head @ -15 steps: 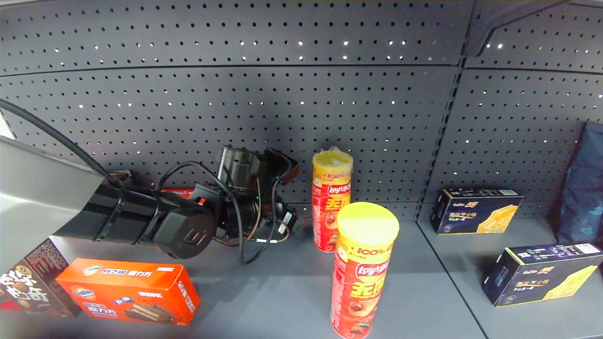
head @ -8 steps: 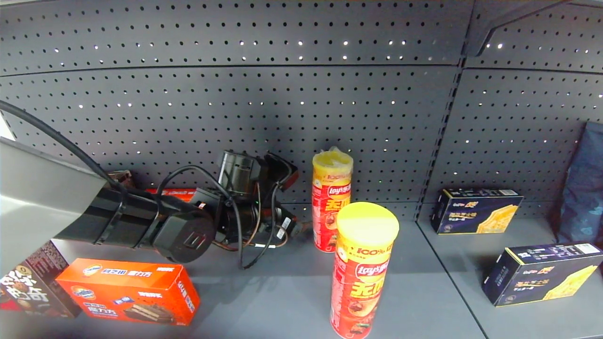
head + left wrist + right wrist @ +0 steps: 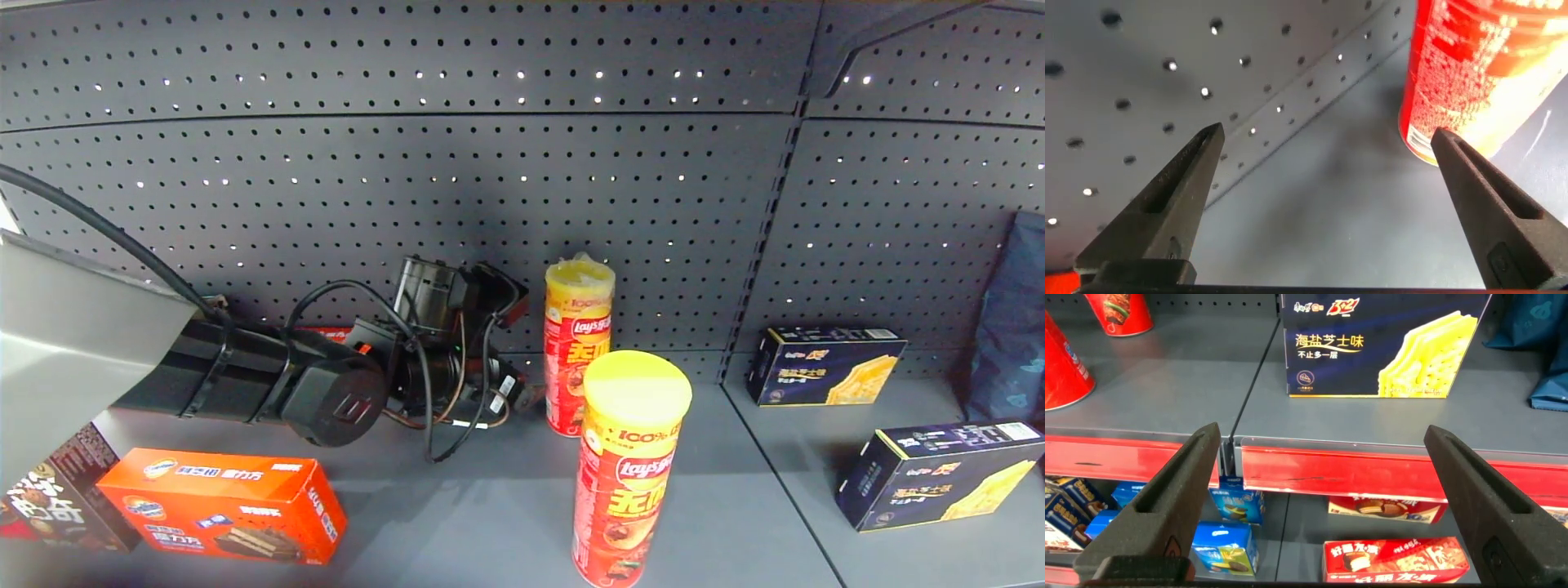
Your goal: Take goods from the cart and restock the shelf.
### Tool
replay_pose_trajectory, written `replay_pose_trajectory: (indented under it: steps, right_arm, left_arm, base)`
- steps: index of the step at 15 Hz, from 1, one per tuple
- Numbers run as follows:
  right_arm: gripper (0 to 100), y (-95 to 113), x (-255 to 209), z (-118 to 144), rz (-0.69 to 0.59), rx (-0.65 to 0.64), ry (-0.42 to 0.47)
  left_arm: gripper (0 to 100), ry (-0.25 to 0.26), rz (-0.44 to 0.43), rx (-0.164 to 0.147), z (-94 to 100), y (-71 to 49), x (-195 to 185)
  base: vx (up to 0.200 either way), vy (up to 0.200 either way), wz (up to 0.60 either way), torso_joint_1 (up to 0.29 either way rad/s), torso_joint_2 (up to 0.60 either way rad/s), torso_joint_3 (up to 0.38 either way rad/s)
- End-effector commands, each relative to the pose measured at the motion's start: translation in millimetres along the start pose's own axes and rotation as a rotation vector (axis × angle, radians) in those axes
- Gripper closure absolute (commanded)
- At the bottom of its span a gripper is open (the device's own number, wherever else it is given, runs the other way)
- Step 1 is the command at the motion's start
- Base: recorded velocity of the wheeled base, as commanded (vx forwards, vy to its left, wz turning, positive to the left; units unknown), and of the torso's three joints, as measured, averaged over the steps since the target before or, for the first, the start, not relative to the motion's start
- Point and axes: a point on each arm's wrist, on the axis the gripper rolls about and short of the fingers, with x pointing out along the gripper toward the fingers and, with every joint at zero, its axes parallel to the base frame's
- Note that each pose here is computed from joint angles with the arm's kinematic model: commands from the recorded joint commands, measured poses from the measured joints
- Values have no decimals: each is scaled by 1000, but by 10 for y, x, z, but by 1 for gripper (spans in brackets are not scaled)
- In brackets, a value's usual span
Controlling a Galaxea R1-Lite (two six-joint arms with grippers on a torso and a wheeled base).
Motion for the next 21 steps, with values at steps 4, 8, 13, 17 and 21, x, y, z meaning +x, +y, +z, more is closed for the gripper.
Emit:
replay_pose_trajectory:
  steps: [4,8,13,17,21]
  right_arm:
    - [0,0,1,0,1,0,1]
    - [0,0,1,0,1,0,1]
    - [0,0,1,0,1,0,1]
    - [0,0,1,0,1,0,1]
    - [0,0,1,0,1,0,1]
  left_arm:
    - [0,-4,-6,3,15,-27,43]
    - [0,-64,46,-9,75,103,-150]
    - [0,-155,95,-23,220,218,-1023]
    - [0,-195,193,-68,-5,311,-1733]
    - [0,-268,351,-119,-287,425,-2405]
  base:
    - [0,0,0,0,0,0]
    - [0,0,0,0,0,0]
    - [0,0,0,0,0,0]
    - [0,0,0,0,0,0]
    - [0,0,0,0,0,0]
